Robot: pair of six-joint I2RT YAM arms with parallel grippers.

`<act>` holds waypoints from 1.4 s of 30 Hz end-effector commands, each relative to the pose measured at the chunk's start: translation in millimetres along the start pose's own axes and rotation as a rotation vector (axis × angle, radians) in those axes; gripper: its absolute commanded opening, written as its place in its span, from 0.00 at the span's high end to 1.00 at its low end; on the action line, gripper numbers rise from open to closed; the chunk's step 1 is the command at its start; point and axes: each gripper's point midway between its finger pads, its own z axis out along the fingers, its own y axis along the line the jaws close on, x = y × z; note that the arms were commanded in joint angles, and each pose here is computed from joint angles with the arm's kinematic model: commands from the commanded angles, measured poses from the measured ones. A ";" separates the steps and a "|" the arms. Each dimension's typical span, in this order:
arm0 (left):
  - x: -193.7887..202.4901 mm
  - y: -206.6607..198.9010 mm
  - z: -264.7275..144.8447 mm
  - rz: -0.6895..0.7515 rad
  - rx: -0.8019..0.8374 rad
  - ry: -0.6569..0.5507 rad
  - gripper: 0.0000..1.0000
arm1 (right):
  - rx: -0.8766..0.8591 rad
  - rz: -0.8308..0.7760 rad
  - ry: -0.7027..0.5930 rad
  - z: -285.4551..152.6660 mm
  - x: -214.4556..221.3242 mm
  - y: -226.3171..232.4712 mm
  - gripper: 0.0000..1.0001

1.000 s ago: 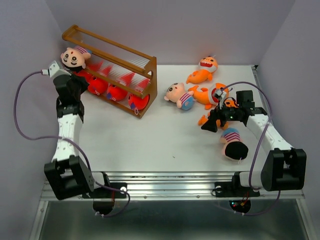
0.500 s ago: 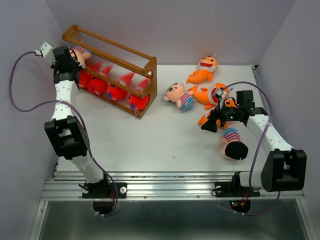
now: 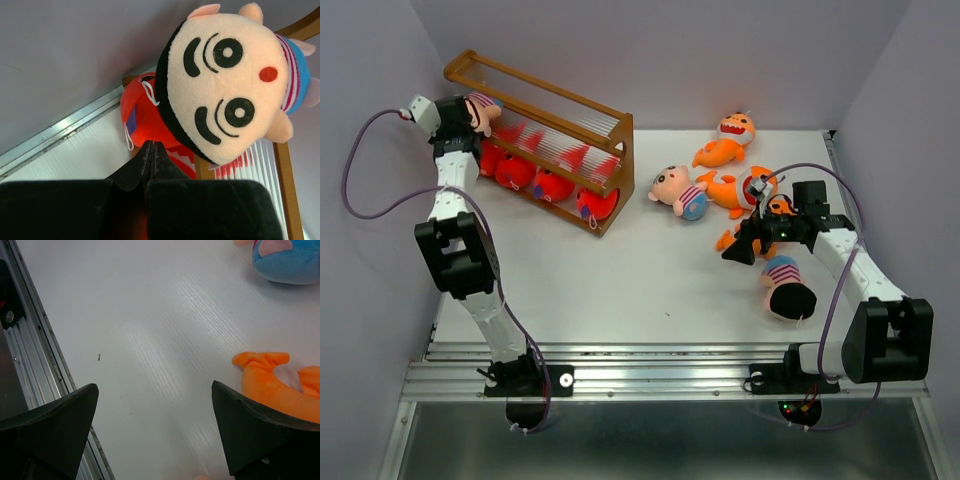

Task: Place and organize the stuffed toys onto the shelf
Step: Adjust the position of the stuffed toy

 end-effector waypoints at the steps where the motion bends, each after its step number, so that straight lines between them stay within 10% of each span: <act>1: -31.0 -4.7 -1.9 -0.032 -0.015 -0.069 0.96 | 0.001 -0.035 -0.024 -2.6 -12.0 -1.1 0.00; 42: -19.2 -42.3 36.9 -0.043 0.130 0.000 0.92 | 0.032 -0.047 -0.012 -3.7 -10.4 -6.3 0.00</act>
